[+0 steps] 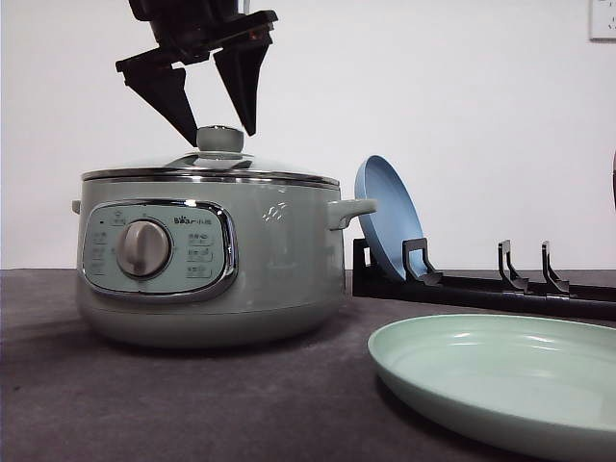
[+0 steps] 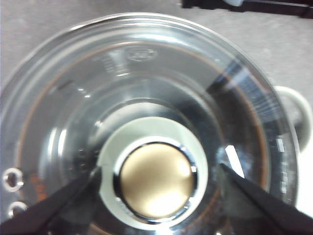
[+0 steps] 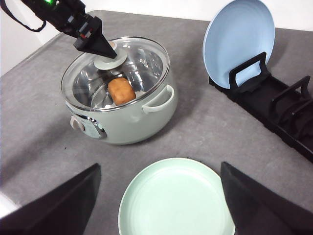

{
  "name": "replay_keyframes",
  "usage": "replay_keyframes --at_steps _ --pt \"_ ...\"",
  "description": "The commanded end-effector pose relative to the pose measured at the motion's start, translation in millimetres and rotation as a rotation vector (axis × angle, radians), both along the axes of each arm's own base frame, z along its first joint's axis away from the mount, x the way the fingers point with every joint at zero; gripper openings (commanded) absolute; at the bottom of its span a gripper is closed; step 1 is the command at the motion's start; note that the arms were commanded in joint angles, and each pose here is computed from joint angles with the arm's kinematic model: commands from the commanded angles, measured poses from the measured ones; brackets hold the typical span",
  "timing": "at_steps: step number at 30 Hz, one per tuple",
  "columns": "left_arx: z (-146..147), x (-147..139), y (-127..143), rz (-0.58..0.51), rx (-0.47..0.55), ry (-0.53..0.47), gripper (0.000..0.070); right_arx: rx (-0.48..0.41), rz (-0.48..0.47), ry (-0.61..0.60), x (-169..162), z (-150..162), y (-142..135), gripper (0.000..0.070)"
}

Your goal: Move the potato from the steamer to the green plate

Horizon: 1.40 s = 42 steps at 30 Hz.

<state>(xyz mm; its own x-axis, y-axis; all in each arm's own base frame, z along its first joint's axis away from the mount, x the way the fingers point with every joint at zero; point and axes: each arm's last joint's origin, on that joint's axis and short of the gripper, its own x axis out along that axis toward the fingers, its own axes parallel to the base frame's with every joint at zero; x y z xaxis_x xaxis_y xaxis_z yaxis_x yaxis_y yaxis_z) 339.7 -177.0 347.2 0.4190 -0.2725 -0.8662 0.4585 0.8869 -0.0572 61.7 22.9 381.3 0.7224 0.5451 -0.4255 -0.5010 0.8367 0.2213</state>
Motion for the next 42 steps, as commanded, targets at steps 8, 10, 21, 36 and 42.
replay_keyframes --at_steps 8,10,21,36,42 --pt "-2.6 6.0 -6.5 -0.01 0.005 -0.009 0.0428 0.008 0.001 0.003 -0.3 1.9 0.2 0.0491" --pt "-3.1 6.4 -6.7 -0.01 0.005 -0.009 0.0427 0.008 0.001 0.004 -0.4 1.9 0.2 0.0491" --pt "-8.3 9.9 -8.6 -0.016 0.013 -0.003 0.0315 0.008 0.001 0.007 -0.5 1.6 0.2 0.0491" --pt "-4.2 9.0 -8.0 -0.015 0.012 -0.005 0.0001 0.011 -0.001 0.012 -0.6 1.4 0.1 0.0491" --pt "24.5 5.7 -6.2 -0.015 -0.019 -0.065 0.0001 0.012 -0.002 0.016 -0.7 1.2 0.1 0.0491"
